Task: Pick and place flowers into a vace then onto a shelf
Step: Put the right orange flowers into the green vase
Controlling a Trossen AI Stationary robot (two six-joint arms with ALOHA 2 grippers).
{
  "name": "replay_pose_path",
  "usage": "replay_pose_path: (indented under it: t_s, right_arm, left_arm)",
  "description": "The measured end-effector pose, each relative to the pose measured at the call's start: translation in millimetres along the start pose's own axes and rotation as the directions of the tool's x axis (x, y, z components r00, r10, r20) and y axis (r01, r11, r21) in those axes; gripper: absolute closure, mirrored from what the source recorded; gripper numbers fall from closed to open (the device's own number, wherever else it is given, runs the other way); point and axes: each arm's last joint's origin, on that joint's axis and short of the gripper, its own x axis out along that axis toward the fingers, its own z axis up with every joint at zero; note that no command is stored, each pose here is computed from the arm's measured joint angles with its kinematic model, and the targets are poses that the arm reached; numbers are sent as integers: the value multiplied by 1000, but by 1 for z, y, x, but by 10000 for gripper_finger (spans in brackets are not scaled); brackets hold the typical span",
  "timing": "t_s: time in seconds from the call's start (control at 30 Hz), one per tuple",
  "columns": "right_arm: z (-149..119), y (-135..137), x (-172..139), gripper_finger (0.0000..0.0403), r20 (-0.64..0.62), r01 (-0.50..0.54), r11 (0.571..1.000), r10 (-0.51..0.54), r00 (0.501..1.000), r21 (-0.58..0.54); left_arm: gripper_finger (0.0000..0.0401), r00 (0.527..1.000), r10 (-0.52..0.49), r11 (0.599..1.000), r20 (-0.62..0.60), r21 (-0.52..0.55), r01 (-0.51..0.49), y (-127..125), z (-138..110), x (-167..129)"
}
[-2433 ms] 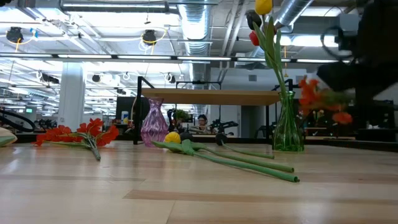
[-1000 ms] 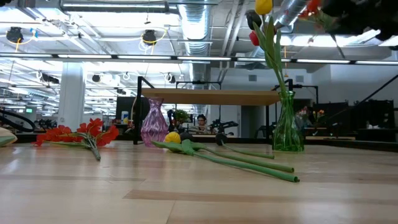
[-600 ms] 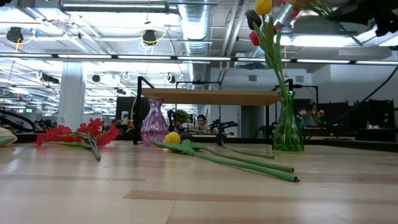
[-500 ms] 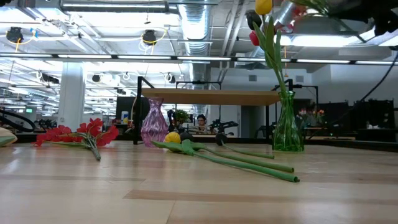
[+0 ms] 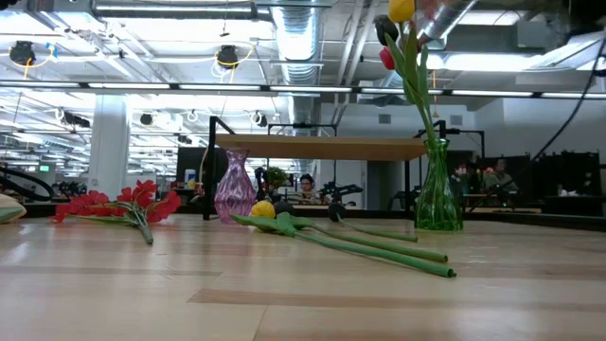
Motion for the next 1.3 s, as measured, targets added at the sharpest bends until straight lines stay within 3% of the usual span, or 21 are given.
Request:
replay_pose_path:
  t_s: [0.13,0.23,0.33,0.47,0.63,0.77,1.0,1.2,1.3]
  right_arm:
    - [23,15,-12,403,-77,-150,987,145,986,-65]
    - [35,28,-23,403,-75,-258,952,249,966,-167]
    - [38,36,-34,403,-32,-310,919,312,950,-245]
    - [30,43,-41,403,-31,-339,903,344,939,-264]
    - [10,69,-35,403,2,-237,950,243,970,-204]
    - [-10,87,-10,403,61,-59,998,61,996,-36]
    - [-17,105,18,403,100,99,994,-95,991,-42]
    - [-13,115,14,403,61,55,998,-57,996,44]
    - [-19,130,11,403,41,25,999,-26,999,30]
  left_arm:
    - [385,1000,0,1000,0,0,0,0,0,0]
    - [385,1000,0,1000,0,0,0,0,0,0]
    - [385,1000,0,1000,0,-2,0,0,0,0]
    - [385,1000,0,1000,0,-2,0,0,0,0]
    - [385,1000,0,1000,0,-2,0,0,0,0]
    - [385,1000,1,1000,1,-2,-1,0,0,0]
    - [385,1000,3,1000,6,-3,-3,0,1,0]
    - [385,1000,5,1000,6,22,-5,0,1,0]
    - [385,1000,5,1000,6,24,-5,0,1,0]
